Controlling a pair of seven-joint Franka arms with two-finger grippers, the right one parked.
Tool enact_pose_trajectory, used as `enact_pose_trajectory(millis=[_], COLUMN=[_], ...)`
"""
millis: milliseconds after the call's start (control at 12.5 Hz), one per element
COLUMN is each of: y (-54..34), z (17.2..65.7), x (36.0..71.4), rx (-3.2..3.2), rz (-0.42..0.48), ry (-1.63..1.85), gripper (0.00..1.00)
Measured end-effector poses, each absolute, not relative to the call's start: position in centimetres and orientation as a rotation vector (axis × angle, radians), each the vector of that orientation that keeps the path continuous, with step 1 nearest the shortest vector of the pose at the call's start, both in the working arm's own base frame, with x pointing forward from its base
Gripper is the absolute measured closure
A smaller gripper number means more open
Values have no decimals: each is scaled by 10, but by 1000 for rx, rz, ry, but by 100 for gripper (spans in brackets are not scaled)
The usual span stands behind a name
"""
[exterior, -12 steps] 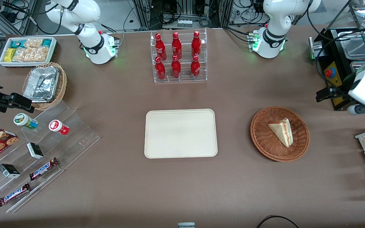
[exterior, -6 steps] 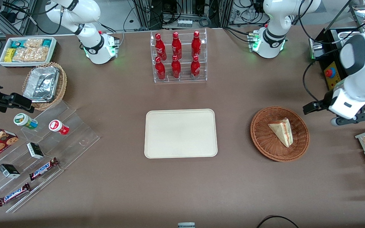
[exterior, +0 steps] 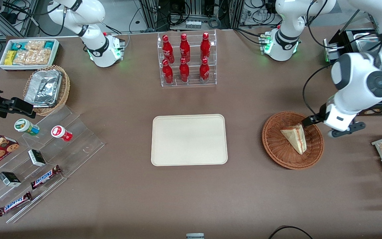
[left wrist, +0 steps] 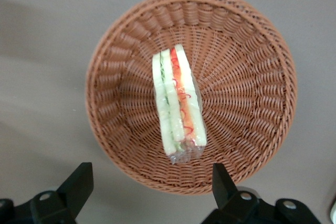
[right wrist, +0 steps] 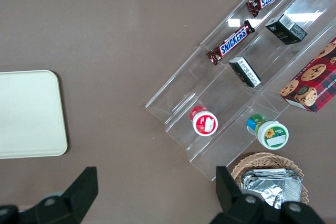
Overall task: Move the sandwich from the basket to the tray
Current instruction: 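Lower the left gripper and close it on the wrapped sandwich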
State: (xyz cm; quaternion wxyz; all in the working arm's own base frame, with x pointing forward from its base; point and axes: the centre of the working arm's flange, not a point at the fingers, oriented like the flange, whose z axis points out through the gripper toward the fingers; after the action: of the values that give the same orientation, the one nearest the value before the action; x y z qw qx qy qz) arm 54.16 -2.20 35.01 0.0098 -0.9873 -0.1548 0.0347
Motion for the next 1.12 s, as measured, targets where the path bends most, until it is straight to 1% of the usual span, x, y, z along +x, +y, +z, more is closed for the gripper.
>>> enact_pose_trajectory(millis=[241,401,642,883,1044,1124], y=[-37,-40,-40,-41,-41,-42], z=[317,306,293,276,265,260], x=[546,547,552,554,555,555], rx=[-3065,-3060,-3051,-3039,-3027,-3021], rz=[102,110,84,82,82,91], ry=[-575,-588,-659,-710,-758,-771], gripper=[0,0,0,0,4,16])
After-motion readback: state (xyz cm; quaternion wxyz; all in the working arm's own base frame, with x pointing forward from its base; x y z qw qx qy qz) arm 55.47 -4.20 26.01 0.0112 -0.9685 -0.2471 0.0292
